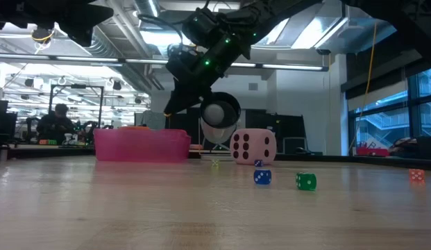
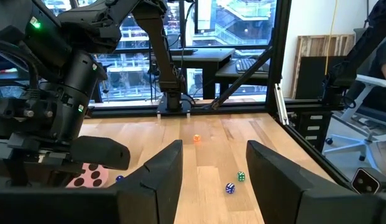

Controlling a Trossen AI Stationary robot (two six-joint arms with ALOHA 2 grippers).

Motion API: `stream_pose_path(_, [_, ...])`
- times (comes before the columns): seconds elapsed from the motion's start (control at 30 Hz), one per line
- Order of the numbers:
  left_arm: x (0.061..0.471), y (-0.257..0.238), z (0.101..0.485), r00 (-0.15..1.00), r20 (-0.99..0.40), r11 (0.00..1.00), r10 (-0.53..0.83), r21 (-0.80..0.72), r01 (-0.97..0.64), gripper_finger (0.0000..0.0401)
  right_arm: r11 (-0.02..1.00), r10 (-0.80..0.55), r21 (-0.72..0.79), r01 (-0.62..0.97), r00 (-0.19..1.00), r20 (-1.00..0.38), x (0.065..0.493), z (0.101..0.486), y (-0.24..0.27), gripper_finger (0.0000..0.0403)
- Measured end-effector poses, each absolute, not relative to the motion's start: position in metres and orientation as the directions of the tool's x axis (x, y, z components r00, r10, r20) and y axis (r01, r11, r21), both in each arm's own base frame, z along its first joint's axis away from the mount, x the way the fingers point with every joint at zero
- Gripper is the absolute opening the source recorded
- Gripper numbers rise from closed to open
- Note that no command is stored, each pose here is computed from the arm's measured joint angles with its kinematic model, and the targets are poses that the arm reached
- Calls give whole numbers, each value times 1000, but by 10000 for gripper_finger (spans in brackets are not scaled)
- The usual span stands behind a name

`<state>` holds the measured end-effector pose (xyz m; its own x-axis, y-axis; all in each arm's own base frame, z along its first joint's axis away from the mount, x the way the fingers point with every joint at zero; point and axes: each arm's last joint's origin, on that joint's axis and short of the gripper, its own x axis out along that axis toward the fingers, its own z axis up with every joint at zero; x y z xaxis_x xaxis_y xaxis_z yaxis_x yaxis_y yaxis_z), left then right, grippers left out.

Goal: Pick & Place Dice
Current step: Put the small yellow dice into the red bin

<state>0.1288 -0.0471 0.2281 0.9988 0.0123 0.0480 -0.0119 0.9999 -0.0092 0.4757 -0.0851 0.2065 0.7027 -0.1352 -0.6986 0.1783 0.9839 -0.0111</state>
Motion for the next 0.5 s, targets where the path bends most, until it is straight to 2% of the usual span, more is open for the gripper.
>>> stream_pose_path(0.23, [129,-46,228,998,47,999,39,-10,-39,169,995,-72,4,104,721,-689,475,214,-74,52])
stream_pose_path(0.5, [131,-41,225,979,21,979,201,-41,-200,169,993,-102,-105,48,790,-605,447,289,-52,52])
